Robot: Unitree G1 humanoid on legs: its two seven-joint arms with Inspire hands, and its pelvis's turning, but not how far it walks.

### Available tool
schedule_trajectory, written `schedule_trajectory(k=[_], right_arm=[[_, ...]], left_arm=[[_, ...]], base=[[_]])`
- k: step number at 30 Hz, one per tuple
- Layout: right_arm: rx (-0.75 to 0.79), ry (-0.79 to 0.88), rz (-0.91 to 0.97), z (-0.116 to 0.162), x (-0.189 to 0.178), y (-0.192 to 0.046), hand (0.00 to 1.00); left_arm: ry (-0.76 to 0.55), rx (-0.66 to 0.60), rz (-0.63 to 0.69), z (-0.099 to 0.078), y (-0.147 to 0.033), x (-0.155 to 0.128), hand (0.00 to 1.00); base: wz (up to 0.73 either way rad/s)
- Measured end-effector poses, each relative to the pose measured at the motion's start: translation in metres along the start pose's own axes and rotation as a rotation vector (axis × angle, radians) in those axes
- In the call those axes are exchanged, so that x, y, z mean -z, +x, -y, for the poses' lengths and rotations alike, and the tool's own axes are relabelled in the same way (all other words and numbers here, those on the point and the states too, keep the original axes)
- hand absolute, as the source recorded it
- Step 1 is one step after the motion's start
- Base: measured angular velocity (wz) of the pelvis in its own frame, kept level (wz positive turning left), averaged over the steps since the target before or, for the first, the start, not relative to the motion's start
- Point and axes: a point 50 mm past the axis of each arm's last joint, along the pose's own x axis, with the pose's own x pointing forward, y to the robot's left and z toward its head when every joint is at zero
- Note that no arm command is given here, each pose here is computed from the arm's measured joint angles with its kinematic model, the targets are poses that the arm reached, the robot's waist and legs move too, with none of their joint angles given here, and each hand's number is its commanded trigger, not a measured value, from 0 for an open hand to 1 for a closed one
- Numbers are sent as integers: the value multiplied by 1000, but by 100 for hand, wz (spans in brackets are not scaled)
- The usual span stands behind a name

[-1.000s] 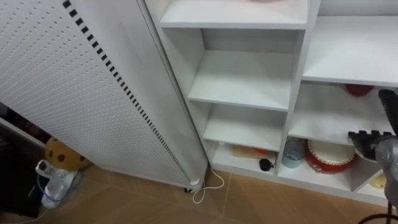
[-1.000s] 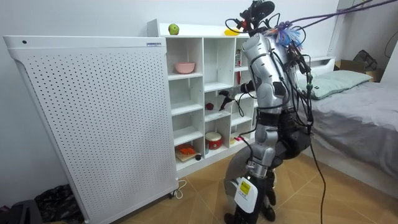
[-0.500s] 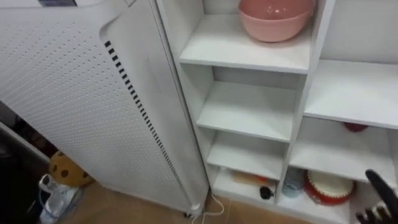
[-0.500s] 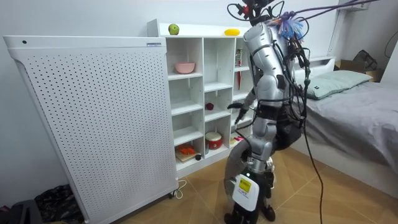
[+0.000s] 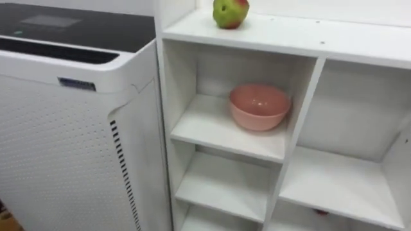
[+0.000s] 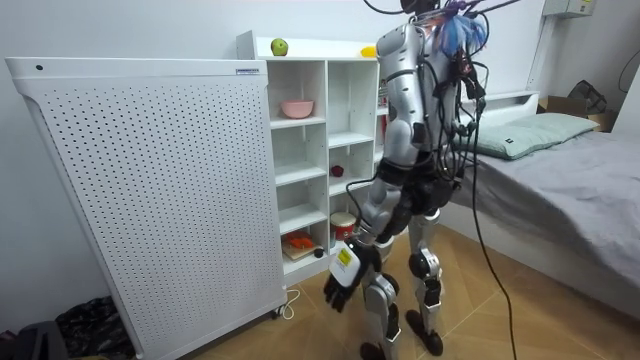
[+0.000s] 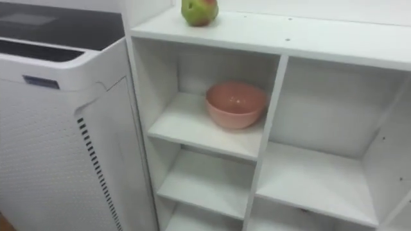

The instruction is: Arrange fruit in the closet

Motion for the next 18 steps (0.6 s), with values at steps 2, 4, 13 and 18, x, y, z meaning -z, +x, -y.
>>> schedule_trajectory(k=[2, 4, 13, 18], right_arm=[[-11, -72, -22, -5, 9, 0, 0], [-20, -121, -33, -9, 15, 0, 0], [30, -118, -127, 5, 48, -7, 0], [60, -89, -152, 12, 56, -10, 0]], left_arm=[[7, -9, 2, 6, 0, -5, 0], [5, -14, -1, 10, 0, -6, 0], [-80, -23, -93, 14, 2, -2, 0], [-98, -10, -135, 18, 1, 3, 0]], base=[[-18], [-15], [-16], [-15]])
